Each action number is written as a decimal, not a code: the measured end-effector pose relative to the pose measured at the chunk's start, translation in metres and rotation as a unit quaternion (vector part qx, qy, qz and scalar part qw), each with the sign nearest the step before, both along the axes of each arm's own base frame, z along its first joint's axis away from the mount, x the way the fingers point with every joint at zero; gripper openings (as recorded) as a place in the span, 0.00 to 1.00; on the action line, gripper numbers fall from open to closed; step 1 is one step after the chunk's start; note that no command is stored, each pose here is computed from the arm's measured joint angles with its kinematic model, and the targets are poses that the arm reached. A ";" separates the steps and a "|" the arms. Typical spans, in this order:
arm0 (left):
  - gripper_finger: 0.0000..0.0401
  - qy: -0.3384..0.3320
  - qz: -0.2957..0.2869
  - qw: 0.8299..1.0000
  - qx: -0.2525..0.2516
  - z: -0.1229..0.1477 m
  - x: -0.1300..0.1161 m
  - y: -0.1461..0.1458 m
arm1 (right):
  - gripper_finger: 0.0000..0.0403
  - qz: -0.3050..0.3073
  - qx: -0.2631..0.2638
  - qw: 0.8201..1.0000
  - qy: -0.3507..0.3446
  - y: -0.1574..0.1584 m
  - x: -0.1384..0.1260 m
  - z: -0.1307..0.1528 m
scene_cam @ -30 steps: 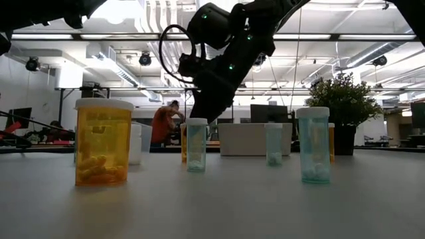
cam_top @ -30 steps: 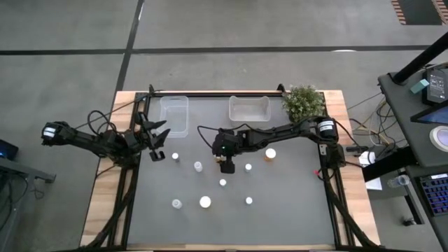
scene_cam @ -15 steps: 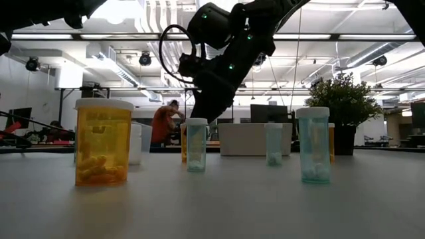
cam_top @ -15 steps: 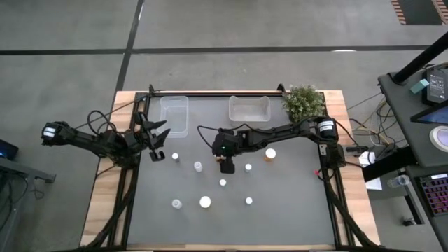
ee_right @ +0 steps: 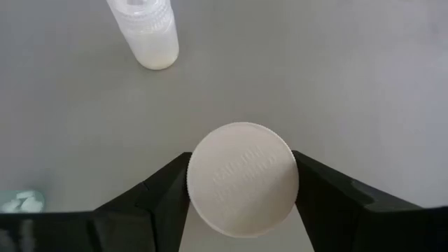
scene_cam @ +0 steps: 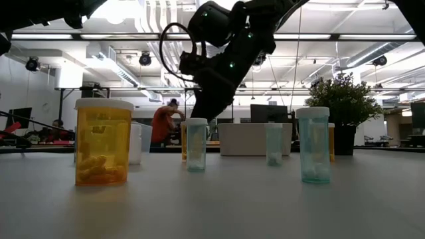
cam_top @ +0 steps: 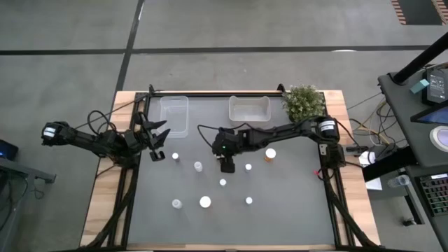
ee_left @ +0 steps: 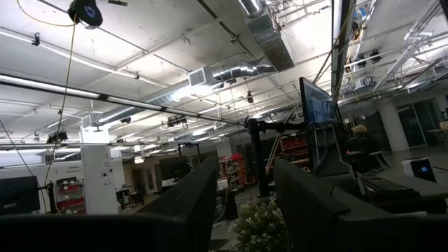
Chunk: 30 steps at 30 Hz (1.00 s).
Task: Pick and place medicine bottles into bin by pill shape (circle, oval)
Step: Put the top left orange capsule bottle into the gray bin
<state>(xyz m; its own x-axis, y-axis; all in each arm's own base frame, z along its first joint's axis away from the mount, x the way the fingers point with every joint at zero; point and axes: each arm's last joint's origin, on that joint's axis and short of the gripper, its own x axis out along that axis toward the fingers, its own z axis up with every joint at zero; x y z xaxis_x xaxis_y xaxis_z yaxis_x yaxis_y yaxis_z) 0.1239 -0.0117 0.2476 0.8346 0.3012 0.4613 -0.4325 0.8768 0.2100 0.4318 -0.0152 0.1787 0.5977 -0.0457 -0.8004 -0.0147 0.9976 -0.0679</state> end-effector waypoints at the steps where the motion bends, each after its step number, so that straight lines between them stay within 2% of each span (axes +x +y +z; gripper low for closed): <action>1: 0.32 0.000 0.000 1.000 0.000 0.000 0.000 0.000 | 0.55 0.000 0.000 1.000 -0.007 0.000 0.000 0.005; 9: 0.32 0.002 0.004 1.000 0.007 0.000 0.000 0.000 | 0.53 -0.019 -0.012 0.999 -0.036 -0.025 -0.013 0.056; 17: 0.32 0.000 0.004 1.000 0.007 0.000 0.000 0.000 | 0.53 -0.106 -0.019 0.992 -0.059 -0.091 -0.048 0.098; 23: 0.32 0.000 0.004 1.000 0.007 0.000 0.000 0.000 | 0.53 -0.185 -0.018 0.981 -0.051 -0.150 -0.075 0.100; 30: 0.32 0.002 0.006 1.000 0.011 0.000 0.000 0.000 | 0.53 -0.226 0.019 0.973 -0.035 -0.197 -0.087 0.066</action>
